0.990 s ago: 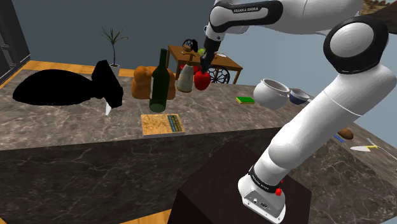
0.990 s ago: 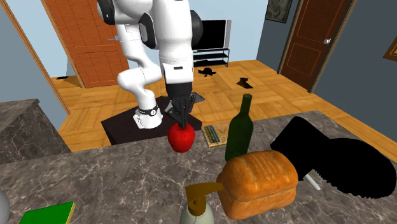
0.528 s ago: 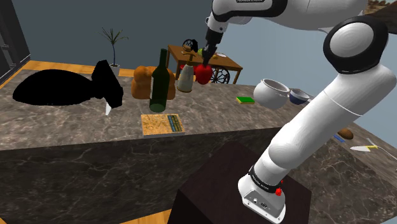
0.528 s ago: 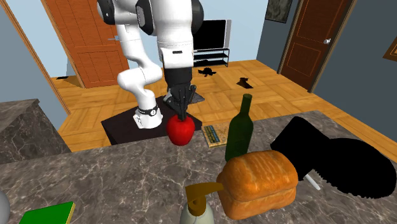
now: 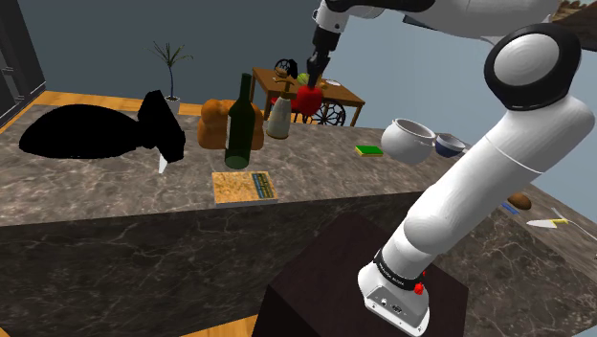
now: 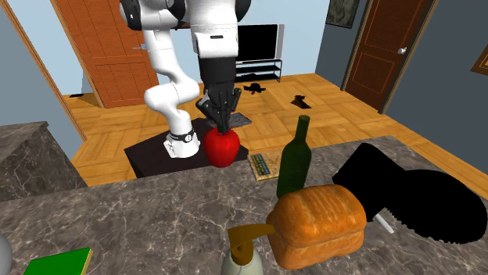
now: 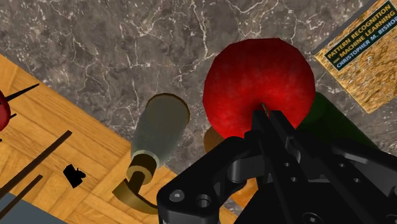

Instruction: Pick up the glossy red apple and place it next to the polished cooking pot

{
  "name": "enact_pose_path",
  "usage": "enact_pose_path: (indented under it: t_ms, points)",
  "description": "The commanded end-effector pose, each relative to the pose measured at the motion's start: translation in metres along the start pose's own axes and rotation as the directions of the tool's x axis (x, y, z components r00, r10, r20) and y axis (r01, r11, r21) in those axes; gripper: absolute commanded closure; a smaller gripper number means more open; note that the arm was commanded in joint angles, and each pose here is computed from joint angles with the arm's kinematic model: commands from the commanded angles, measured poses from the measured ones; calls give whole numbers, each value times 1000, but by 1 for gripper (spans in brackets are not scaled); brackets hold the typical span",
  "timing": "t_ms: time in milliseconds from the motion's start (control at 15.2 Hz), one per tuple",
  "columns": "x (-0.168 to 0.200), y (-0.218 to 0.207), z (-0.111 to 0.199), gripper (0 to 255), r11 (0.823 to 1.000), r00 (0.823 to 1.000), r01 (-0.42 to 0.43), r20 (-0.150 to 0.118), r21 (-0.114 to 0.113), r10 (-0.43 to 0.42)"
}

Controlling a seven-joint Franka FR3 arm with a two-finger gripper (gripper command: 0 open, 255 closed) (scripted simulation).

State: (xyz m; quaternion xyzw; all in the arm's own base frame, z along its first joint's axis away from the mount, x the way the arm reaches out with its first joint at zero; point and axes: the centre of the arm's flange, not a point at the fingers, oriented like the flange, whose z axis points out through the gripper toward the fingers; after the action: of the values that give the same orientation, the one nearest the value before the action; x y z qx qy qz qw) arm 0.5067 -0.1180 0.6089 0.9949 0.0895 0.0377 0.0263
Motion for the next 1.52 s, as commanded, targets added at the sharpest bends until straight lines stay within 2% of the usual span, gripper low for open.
enact_pose_path:
  t_ms: [0,132,1452]
  points:
    - [0,1,-10,255,1000,1000,0,0,0,0]
    - [1,1,-19,255,1000,1000,0,0,0,0]
    - [-205,166,-24,255,1000,1000,0,0,0,0]
